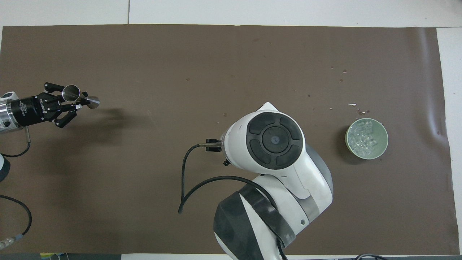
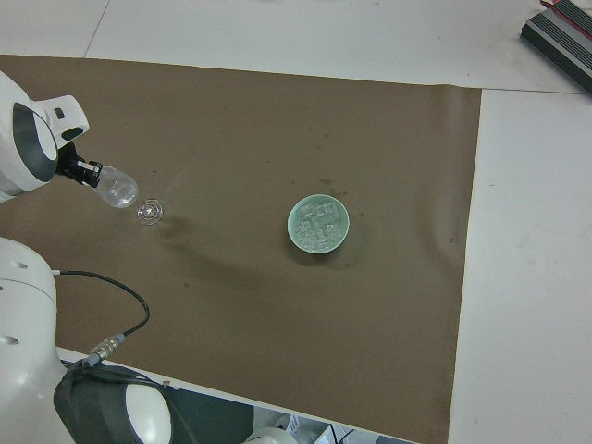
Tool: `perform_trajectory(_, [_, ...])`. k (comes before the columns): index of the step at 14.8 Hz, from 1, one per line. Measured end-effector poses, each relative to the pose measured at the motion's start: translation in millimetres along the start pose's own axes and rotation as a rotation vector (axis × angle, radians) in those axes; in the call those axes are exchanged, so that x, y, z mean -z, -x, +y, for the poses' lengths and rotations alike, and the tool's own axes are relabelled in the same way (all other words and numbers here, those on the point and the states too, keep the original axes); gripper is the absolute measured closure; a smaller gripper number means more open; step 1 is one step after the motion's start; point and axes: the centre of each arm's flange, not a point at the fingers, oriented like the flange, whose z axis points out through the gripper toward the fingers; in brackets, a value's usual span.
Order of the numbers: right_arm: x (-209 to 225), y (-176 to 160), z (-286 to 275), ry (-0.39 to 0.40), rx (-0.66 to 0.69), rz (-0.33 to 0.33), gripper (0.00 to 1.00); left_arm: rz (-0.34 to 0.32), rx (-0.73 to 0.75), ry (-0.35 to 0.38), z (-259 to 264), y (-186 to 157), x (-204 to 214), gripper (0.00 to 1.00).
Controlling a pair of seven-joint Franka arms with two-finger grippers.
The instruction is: Pour wine and add ice with both arms
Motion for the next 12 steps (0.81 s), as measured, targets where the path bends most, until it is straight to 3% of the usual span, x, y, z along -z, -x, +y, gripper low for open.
perform_trajectory(4, [-2.0,-1.9,2.7,-0.006,-0.005,0.01,0.76,-0.042,0.005,0.037,-2.4,-42.8,11.4,0.78])
perform_trajectory(8, [-2.7,-3.7,5.9,-0.008,-0.011,0.015,0.76,-0.062,0.019,0.053,-1.9,-63.5,3.5,0.78])
perform_trajectory(12, [-1.6,-4.0,6.6,-0.011,-0.012,0.018,0.63,-0.043,0.032,0.067,-2.1,-72.3,1.6,0.78])
